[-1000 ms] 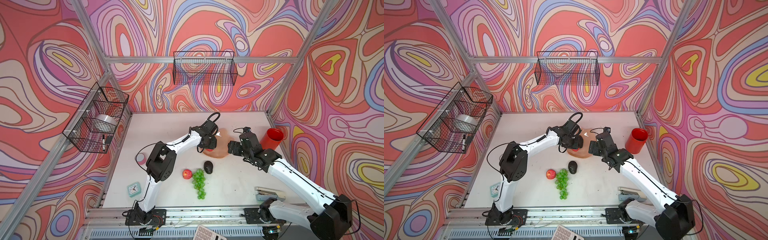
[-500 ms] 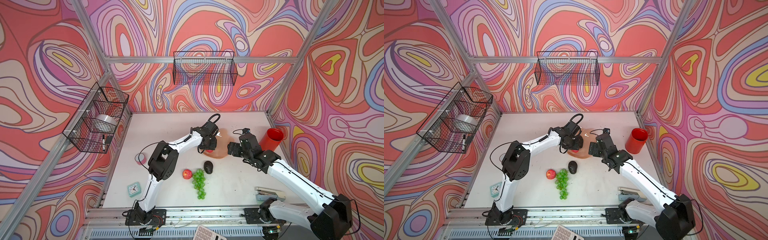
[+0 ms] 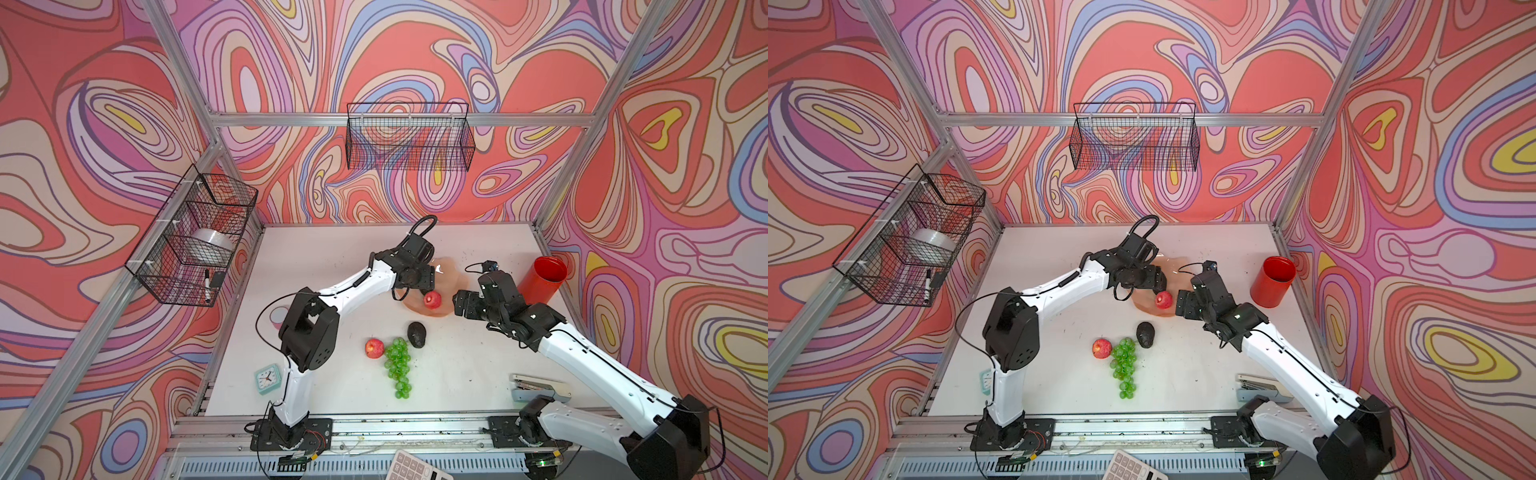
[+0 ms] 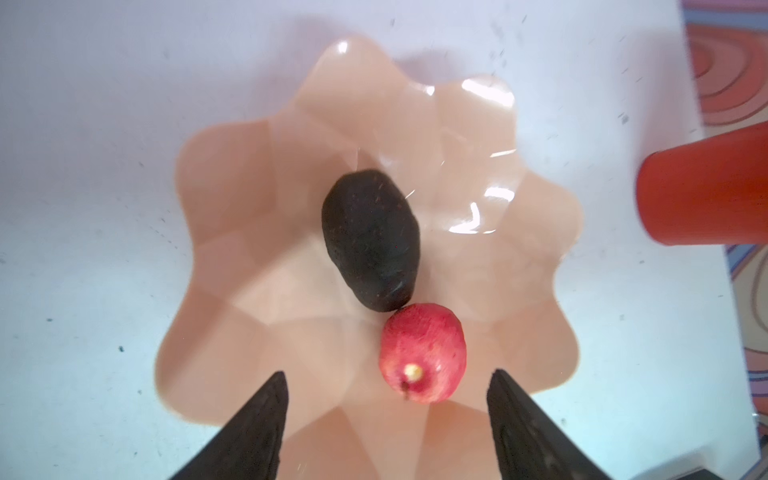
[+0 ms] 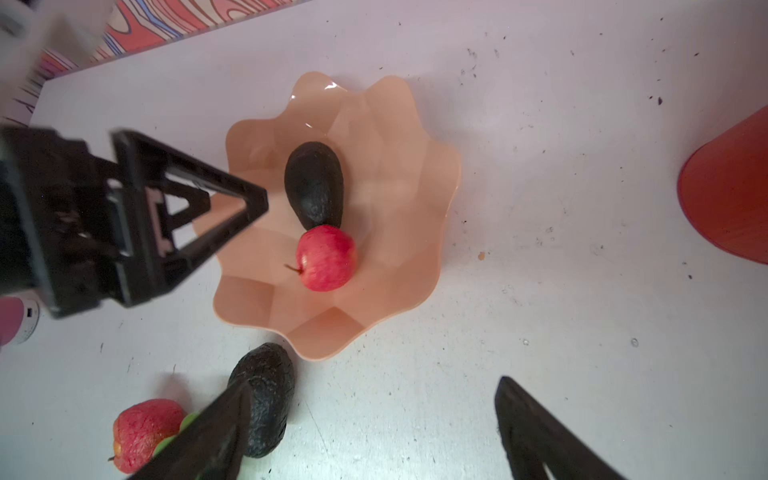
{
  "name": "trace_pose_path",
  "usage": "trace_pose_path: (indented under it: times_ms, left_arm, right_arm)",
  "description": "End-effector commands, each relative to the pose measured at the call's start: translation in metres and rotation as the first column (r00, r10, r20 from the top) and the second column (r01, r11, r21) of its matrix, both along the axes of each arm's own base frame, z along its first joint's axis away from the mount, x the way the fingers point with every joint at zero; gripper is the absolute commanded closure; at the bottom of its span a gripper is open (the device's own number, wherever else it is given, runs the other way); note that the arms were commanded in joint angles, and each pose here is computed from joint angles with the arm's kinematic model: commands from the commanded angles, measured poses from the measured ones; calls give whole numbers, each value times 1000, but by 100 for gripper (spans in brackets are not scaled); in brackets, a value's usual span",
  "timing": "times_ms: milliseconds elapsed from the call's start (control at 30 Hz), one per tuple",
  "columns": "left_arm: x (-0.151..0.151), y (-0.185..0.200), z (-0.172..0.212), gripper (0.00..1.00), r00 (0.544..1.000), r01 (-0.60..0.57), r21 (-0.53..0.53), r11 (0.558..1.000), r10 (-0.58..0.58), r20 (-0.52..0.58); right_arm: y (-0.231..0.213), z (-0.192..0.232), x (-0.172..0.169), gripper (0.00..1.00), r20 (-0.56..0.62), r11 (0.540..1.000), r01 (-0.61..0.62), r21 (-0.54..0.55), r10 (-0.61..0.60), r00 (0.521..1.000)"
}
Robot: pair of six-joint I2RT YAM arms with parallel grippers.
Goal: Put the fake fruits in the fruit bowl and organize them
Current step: 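Grasp the second dark avocado with the right gripper while the left arm withdraws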
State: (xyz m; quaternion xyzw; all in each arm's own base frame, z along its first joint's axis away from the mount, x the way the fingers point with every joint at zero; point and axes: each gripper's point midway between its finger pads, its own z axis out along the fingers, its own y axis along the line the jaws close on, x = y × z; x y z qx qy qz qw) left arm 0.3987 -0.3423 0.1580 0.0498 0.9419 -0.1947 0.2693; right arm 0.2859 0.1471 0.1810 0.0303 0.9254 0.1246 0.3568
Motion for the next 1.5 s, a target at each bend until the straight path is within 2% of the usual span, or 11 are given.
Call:
trace_pose_path:
  times_ms: [0,167,300,400,567,733,1000,1100,1267,1467]
  left_arm:
    - [16,38,48,21,983,-111,-48,993,117,142]
    - [14,119,76,17,921,-276,-54,959,281,271]
    - [-1,184,87,14,856,-400,-47,915,392,338]
    - [-14,225,86,12,808,-484,-42,874,465,361]
    - [-33,271,74,9,754,-579,-60,813,562,340]
    - [-45,291,62,9,735,-617,-56,785,600,317]
    - [-52,300,51,8,737,-628,-31,778,607,296]
    - [-53,301,49,8,736,-632,-28,775,611,292]
    - [-54,304,50,7,732,-636,-28,771,614,294]
    - [-55,306,47,7,723,-643,-39,765,624,296]
  right_arm:
    - [25,-17,-21,6,-65,999,-52,-16,51,997]
    - [80,-48,-38,6,-130,991,-128,-33,123,984]
    - [105,-75,-35,6,-180,990,-134,-47,123,976]
    - [112,-88,-28,7,-193,991,-118,-65,104,976]
    - [121,-107,-17,8,-209,988,-117,-105,93,973]
    - [130,-123,-10,15,-222,985,-118,-127,88,971]
    - [125,-134,-8,32,-225,982,-103,-161,65,972]
    - [121,-134,-8,41,-217,981,-91,-172,53,975]
    - [101,-93,-11,53,-142,986,-42,-158,19,990]
    - [72,-26,-23,58,-77,979,-51,-197,36,996]
